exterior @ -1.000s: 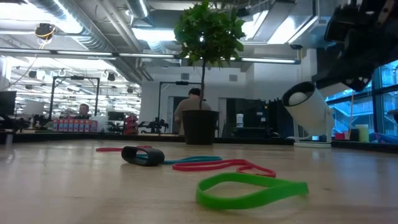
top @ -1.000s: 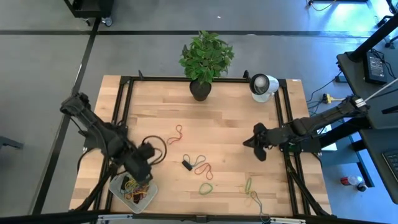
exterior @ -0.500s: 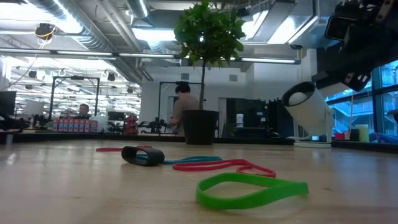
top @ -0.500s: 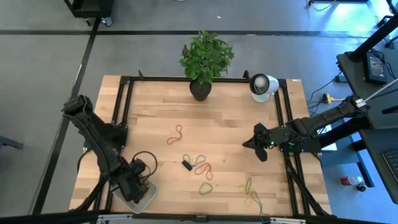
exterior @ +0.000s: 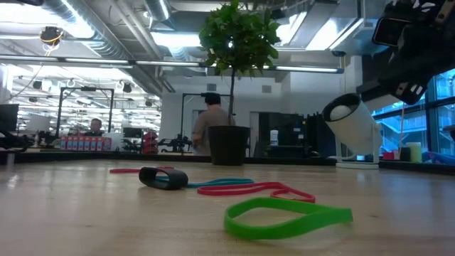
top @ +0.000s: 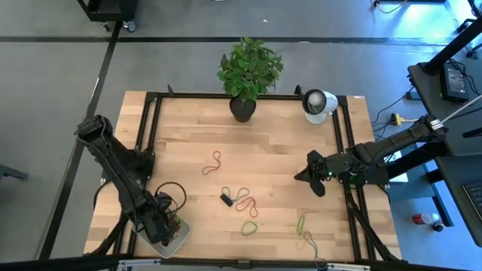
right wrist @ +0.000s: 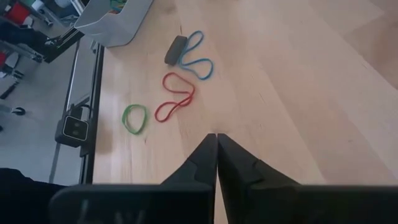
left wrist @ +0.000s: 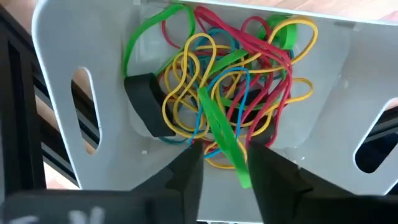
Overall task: Pick and place rubber bands into bin
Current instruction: Put the top green rubber band into the gray bin, then put the right green rubber band into the gray bin
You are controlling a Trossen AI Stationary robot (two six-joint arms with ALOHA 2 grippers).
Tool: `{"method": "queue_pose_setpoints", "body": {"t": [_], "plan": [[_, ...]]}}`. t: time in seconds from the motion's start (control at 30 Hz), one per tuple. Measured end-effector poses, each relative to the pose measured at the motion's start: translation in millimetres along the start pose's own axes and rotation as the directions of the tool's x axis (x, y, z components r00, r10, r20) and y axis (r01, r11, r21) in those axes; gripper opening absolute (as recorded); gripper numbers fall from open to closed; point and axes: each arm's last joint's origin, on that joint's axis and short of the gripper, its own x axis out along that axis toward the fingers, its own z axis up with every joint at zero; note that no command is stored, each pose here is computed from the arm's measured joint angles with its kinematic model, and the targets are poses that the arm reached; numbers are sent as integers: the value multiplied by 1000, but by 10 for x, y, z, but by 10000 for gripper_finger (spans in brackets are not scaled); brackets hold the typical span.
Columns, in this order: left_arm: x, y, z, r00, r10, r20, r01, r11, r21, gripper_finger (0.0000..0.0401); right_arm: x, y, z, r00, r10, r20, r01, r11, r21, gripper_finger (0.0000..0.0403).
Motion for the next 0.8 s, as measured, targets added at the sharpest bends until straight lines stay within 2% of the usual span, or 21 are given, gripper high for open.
{"method": "queue_pose_setpoints", "body": {"t": [0.17,0.37,0.5,0.57,0.63,0.7,0.8], "plan": [[-46,-7,44,1000,-12,-9,12,1000,-9,146,0,0,0,1000,0,0,0,1000,-2,16],[-261,106,131,999,-36,-11,35,999,-37,136,0,0,0,1000,-1,0,1,1000,-2,16],[-464,200,293,988,-111,111,117,992,-45,123,0,0,0,1000,-1,1,1,1000,-2,16],[-573,225,402,956,-187,228,193,981,-3,116,0,-1,2,1000,-5,4,5,1000,-1,16],[-679,239,516,898,-260,354,240,966,100,106,0,-2,5,1000,-11,12,11,1000,7,16],[-774,236,631,827,-316,464,237,946,221,92,0,5,21,999,-14,39,12,999,31,14],[-885,224,815,742,-343,576,155,924,350,60,2,41,77,993,-3,117,-5,998,69,5]]}}
